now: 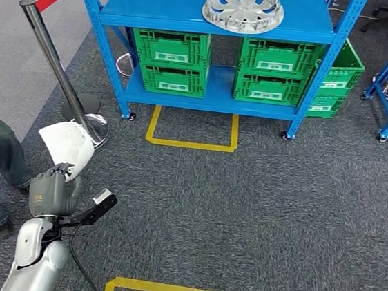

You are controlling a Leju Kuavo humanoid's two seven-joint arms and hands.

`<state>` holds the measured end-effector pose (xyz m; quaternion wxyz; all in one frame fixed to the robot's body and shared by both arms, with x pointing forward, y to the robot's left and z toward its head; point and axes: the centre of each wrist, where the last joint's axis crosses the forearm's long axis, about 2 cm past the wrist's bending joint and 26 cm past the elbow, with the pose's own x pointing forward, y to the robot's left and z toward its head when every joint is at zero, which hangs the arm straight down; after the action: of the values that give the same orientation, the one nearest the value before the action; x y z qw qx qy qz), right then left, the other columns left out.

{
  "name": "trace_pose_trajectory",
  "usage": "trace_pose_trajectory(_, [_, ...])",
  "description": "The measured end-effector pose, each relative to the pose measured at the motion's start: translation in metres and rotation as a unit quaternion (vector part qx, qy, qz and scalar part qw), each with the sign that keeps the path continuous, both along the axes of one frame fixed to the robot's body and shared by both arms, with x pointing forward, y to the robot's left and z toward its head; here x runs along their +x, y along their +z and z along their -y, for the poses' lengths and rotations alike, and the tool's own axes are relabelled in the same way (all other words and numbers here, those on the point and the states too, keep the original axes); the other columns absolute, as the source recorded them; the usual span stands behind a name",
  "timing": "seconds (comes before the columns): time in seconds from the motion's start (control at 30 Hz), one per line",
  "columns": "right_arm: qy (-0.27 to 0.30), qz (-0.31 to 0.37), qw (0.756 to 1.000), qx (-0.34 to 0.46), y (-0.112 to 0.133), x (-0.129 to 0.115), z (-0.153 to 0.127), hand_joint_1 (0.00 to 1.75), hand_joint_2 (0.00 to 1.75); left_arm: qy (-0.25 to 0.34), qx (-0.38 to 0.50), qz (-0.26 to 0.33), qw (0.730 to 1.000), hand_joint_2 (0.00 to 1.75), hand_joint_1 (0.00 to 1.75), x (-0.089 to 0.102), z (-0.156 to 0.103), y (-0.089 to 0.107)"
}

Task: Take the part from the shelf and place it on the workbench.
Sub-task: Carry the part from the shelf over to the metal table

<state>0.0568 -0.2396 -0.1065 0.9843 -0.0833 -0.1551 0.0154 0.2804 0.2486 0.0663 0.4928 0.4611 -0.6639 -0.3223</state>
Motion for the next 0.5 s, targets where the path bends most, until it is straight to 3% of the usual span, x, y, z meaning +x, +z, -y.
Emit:
trace_pose_trajectory(0.37, [0.008,0.001,1.0,0.006,0.0,0.001,-0.003,0.0,0.0,0.016,0.048,0.065,0.997,1.75,1.75,0.007,0.002,0.028])
trace_pose_trajectory(0.5, [0.009,0.001,1.0,0.006,0.001,0.002,-0.004,0.0,0.0,0.016,0.051,0.071,0.996,1.75,1.75,0.006,0.002,0.03])
